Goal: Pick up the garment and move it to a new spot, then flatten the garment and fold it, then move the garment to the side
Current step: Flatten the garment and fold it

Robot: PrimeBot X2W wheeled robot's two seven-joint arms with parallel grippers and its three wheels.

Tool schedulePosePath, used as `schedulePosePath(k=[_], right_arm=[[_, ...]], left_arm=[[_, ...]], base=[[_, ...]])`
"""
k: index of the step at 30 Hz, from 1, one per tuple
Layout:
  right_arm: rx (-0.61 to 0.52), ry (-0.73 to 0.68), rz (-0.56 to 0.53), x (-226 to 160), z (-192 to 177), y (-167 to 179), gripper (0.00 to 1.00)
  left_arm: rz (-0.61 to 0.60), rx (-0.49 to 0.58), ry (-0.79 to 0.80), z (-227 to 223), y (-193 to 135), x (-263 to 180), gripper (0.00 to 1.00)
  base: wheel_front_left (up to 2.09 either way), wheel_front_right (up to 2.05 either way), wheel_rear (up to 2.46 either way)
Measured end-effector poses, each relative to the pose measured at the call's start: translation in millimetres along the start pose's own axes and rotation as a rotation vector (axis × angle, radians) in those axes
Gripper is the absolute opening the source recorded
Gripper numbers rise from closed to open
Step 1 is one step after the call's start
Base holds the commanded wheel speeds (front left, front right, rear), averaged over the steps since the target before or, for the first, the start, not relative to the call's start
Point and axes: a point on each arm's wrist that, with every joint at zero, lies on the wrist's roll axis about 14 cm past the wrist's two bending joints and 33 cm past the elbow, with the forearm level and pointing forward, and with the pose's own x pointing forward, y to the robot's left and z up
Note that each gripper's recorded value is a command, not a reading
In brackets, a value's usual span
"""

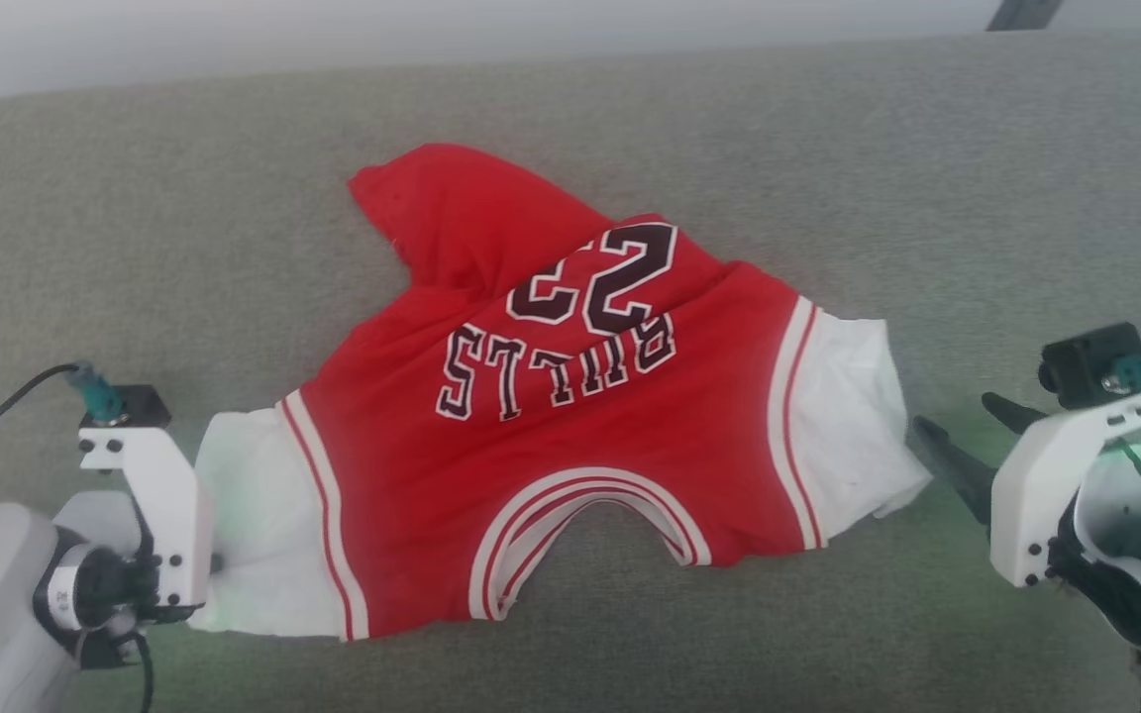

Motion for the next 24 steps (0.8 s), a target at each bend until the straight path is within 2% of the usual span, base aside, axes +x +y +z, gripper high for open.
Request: schedulePosePath(k=[10,11,12,20,24], right_arm=[[-0.024,0.302,0.102,37.1,-38.6,21.0,1.0],[-0.02,0.319,0.108,39.6,-40.7,21.8,0.54],[-0.034,0.332,0.11,41.4,-41.5,21.8,0.0],[-0.05,0.277,0.125,44.0,-21.2,23.4,0.0],[-0.072,0.156,0.11,33.6,19.5,17.1,0.0]], left_arm=[[-0.01,-0.002,-0.015,3.4,-0.9,3.6,0.0],[-0.01,-0.004,-0.016,3.5,-0.6,3.9,0.0],[-0.01,-0.007,-0.016,3.8,-0.4,4.0,0.0],[0.0,-0.024,-0.083,13.5,1.9,-7.0,0.0],[-0.007,0.005,-0.216,47.8,-6.4,-37.6,0.0]], base=[[0.0,0.0,0.0],[0.0,0.0,0.0],[0.0,0.0,0.0],[0.0,0.0,0.0],[0.0,0.0,0.0]])
